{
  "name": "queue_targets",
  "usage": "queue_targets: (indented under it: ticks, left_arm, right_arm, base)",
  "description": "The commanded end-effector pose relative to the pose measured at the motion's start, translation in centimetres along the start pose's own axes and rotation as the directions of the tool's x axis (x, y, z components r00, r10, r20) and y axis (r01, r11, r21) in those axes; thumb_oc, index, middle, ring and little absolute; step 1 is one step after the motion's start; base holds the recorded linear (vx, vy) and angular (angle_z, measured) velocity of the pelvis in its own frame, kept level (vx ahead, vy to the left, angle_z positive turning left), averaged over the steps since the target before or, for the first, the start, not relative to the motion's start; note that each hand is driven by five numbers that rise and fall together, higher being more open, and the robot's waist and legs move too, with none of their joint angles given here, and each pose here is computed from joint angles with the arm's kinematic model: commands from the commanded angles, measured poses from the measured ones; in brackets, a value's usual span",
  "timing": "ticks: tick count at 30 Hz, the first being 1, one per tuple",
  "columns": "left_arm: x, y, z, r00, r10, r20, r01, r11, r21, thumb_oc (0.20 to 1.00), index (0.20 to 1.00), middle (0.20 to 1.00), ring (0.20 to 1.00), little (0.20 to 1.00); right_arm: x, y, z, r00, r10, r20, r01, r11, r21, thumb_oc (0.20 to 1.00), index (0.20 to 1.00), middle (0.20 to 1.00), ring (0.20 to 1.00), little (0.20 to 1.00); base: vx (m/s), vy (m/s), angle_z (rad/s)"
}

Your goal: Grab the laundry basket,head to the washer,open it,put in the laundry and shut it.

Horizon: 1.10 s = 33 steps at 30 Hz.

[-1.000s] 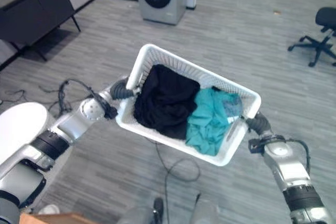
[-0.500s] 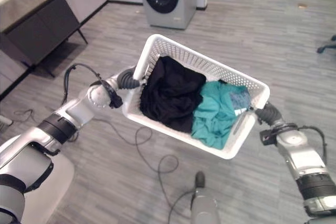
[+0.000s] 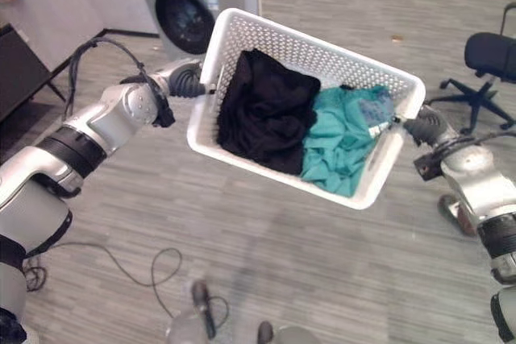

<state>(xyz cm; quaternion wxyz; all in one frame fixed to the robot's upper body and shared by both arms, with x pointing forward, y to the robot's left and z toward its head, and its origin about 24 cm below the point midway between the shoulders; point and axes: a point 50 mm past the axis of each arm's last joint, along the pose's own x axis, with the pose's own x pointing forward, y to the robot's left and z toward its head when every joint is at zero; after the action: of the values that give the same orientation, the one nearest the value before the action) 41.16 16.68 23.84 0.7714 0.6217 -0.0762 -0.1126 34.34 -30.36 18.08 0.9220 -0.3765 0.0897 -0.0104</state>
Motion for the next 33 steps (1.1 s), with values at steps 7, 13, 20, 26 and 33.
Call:
queue_targets:
  ticks: [7, 13, 20, 26, 33]
  left_arm:
    - [-1.4, 4.1, -3.5, 0.975, 0.177, -0.132, -0.181, 0.983, -0.018, 0.2, 0.2, 0.2, 0.2, 0.2]
    - [-1.0, 2.0, -3.1, 0.98, 0.151, -0.129, -0.162, 0.984, -0.08, 0.2, 0.2, 0.2, 0.2, 0.2]
    - [-0.2, 2.3, -2.2, 0.973, 0.184, -0.139, -0.2, 0.973, -0.113, 0.2, 0.2, 0.2, 0.2, 0.2]
    - [-0.1, 1.9, -1.7, 0.971, 0.211, -0.114, -0.226, 0.965, -0.134, 0.2, 0.2, 0.2, 0.2, 0.2]
    - [0.1, 0.3, -1.0, 0.977, 0.193, -0.094, -0.208, 0.961, -0.18, 0.2, 0.2, 0.2, 0.2, 0.2]
  right_arm:
    - [1.0, -0.8, 2.7, 0.988, -0.099, 0.122, 0.095, 0.995, 0.038, 0.2, 0.2, 0.2, 0.2, 0.2]
    - [2.6, 1.8, 3.3, 0.99, -0.075, 0.117, 0.061, 0.991, 0.12, 0.2, 0.2, 0.2, 0.2, 0.2]
    - [4.3, 4.0, 5.8, 0.991, -0.035, 0.125, 0.017, 0.989, 0.145, 0.2, 0.2, 0.2, 0.2, 0.2]
    - [4.0, 4.2, 5.6, 0.991, -0.03, 0.134, 0.008, 0.988, 0.156, 0.2, 0.2, 0.2, 0.2, 0.2]
    - [3.8, 5.4, 5.3, 0.989, -0.001, 0.147, -0.028, 0.981, 0.194, 0.2, 0.2, 0.2, 0.2, 0.2]
  base:
    - [0.49, 0.176, -0.85]
    - [0.32, 0.203, 0.05]
    - [0.19, 0.007, 0.22]
    - [0.11, -0.099, 0.43]
    - [0.06, -0.097, 0.11]
